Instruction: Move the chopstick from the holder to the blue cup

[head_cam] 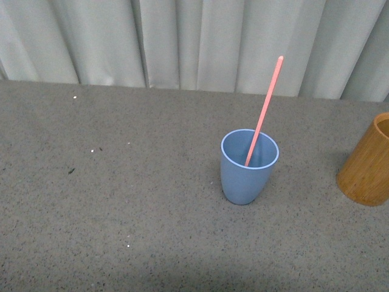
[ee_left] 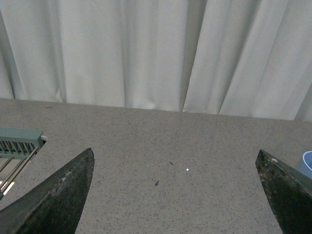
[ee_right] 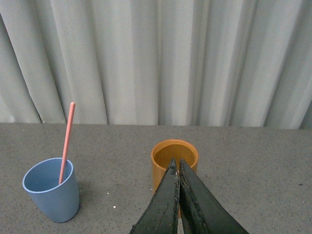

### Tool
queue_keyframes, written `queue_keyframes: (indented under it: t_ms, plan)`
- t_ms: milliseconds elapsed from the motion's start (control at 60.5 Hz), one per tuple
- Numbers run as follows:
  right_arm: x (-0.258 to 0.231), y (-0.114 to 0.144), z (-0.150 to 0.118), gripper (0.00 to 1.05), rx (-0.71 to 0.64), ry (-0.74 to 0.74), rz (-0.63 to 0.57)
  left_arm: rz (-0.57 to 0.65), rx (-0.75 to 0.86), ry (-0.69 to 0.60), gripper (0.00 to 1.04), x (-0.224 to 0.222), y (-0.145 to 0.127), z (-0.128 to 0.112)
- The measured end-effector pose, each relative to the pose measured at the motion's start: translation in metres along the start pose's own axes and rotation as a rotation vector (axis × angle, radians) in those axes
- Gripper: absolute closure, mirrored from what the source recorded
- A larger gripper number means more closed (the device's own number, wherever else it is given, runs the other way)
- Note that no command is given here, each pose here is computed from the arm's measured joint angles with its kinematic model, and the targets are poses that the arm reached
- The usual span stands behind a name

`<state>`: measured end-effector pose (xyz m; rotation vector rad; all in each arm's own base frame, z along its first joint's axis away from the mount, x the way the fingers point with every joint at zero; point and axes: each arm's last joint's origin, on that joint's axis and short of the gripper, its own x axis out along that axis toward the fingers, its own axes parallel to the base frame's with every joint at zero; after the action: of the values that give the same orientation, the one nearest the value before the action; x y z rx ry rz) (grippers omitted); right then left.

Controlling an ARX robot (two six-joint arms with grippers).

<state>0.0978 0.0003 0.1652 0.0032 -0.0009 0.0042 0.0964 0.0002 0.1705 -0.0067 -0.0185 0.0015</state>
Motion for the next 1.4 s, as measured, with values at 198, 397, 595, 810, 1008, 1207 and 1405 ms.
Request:
queue_keyframes:
  t_ms: [198, 397, 595, 810, 1008, 1207, 1405]
  plan:
    - [-0.0002, 0.0, 0.0001, 1.04, 0.0, -0.001, 0.0, 0.001, 0.0, 0.0, 0.07, 0.0, 0.0, 0.0]
    - [-0.0002, 0.0, 0.0001, 0.88, -0.001, -0.002, 0.0, 0.0, 0.0, 0.0, 0.07, 0.0, 0.0, 0.0]
    - [-0.0002, 0.0, 0.0001, 0.52, -0.001, -0.002, 0.0, 0.001, 0.0, 0.0, 0.07, 0.0, 0.0, 0.0]
    - [-0.0002, 0.0, 0.0001, 0.11, -0.001, -0.002, 0.0, 0.001, 0.0, 0.0, 0.07, 0.0, 0.0, 0.0]
    - [-0.0002, 0.0, 0.0001, 0.09, -0.001, -0.002, 0.0, 0.001, 0.0, 0.0, 0.07, 0.0, 0.0, 0.0]
    - [-0.0002, 0.0, 0.0001, 0.09, -0.001, -0.002, 0.0, 0.001, 0.0, 0.0, 0.07, 0.0, 0.0, 0.0]
    - [-0.0002, 0.0, 0.0001, 0.09, -0.001, -0.002, 0.0, 0.001, 0.0, 0.0, 0.07, 0.0, 0.0, 0.0]
